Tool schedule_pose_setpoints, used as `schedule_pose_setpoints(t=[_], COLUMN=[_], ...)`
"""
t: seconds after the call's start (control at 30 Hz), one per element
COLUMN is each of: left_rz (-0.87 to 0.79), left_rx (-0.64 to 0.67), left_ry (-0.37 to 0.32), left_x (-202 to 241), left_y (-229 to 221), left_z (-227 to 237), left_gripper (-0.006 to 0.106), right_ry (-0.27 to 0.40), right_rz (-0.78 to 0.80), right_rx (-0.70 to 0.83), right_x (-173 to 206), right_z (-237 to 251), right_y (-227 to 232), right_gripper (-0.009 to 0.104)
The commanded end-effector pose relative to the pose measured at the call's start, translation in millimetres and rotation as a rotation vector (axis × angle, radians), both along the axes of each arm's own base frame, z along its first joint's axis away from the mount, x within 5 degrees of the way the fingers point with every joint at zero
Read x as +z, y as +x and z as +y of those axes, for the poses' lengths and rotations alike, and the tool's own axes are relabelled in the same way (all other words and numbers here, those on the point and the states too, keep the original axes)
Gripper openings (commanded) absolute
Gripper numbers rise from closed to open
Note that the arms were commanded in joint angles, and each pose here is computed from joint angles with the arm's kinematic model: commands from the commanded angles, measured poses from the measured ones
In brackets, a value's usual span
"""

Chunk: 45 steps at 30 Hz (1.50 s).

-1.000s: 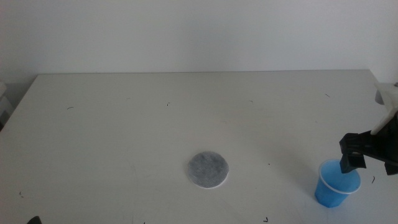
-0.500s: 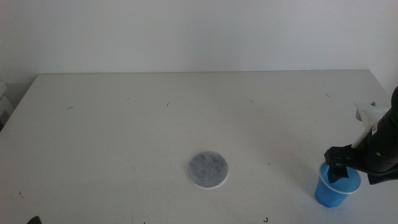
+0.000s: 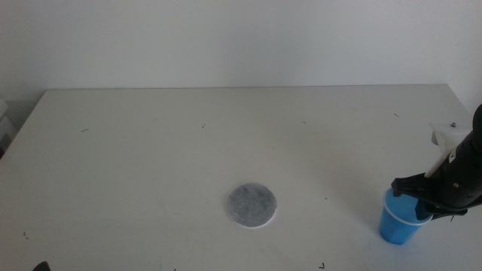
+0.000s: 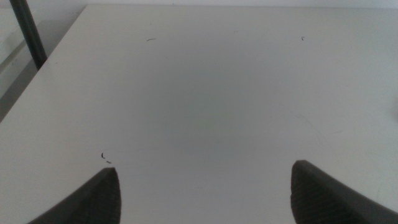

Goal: Place an empty cup on a cup mat.

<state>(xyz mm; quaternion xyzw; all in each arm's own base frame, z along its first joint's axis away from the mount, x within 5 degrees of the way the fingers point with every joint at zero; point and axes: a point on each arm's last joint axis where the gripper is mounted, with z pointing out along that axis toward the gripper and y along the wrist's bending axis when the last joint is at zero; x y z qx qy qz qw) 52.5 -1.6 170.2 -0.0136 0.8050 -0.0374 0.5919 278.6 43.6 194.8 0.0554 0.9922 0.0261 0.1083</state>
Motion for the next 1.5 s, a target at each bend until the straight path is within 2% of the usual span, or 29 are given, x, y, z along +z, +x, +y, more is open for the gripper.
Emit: schedule_pose_setpoints(t=[0.0,0.27,0.9,1.27,1.47], left_rz=[-0.075,-0.075,-0.075,-0.075,-0.075], left_rx=[0.0,0.0,0.0,0.0,0.0], left_ry=[-0.015,-0.015,-0.015,-0.015,-0.015], left_x=[8.0,8.0,8.0,8.0,8.0], left_y=[1.3,1.3,1.3,1.3,1.3], left_z=[-0.4,-0.4,-0.4,-0.4,-0.4], left_gripper=[0.105,0.105,0.105,0.105,0.105], right_ry=[0.003,0.017,0.057,0.065,0.098], right_rz=[-0.066,-0.058,-0.174,-0.22,-0.274], right_rx=[0.003,-0.025,-0.009,-0.011,0.029], right_x=[13.9,25.8,153.5,196.2,213.6], right_z=[-0.2,-0.1,16.1,17.9,39.0], right_y=[2.8,-2.9,-7.3,-9.8,-2.7], right_gripper=[-0.001,-0.001,-0.001,-0.001,0.0])
